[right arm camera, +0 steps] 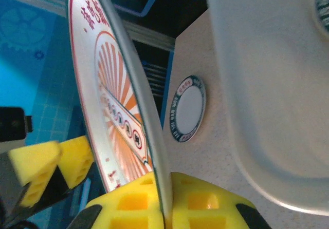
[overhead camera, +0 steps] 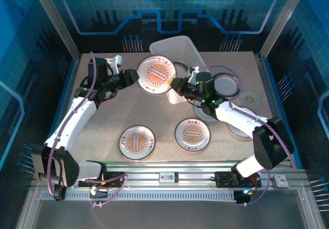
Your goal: Place the plates into the plastic bin on the countertop
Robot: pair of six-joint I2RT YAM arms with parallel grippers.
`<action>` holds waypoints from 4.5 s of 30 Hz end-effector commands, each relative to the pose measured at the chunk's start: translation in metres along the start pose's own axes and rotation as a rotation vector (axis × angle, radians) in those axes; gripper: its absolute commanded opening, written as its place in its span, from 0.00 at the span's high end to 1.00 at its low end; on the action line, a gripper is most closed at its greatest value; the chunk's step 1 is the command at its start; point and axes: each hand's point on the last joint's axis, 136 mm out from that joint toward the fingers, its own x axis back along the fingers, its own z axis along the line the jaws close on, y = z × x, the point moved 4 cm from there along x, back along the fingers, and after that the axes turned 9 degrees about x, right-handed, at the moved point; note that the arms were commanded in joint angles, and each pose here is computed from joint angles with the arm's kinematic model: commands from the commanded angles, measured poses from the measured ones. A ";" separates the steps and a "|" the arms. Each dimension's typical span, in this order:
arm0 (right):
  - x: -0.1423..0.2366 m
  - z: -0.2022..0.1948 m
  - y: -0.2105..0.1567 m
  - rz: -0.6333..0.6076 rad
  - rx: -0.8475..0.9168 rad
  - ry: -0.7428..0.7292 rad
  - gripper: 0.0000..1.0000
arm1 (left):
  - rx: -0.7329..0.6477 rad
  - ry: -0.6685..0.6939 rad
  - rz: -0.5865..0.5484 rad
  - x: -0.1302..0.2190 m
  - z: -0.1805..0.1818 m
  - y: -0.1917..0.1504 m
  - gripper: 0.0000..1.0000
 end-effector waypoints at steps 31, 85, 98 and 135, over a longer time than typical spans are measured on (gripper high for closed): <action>0.115 -0.075 0.147 -0.431 -0.051 -0.048 1.00 | -0.105 0.423 0.184 -0.192 0.026 0.007 0.33; 0.045 -0.018 0.141 -0.190 -0.052 -0.138 1.00 | 0.124 0.489 0.002 -0.077 0.075 -0.043 0.77; 0.018 0.021 0.118 -0.143 -0.088 -0.252 1.00 | 0.030 0.397 0.003 -0.069 0.058 -0.025 0.44; -0.064 -0.013 -0.012 -0.287 -0.486 -0.572 1.00 | 0.142 0.407 0.053 -0.011 0.122 -0.003 0.33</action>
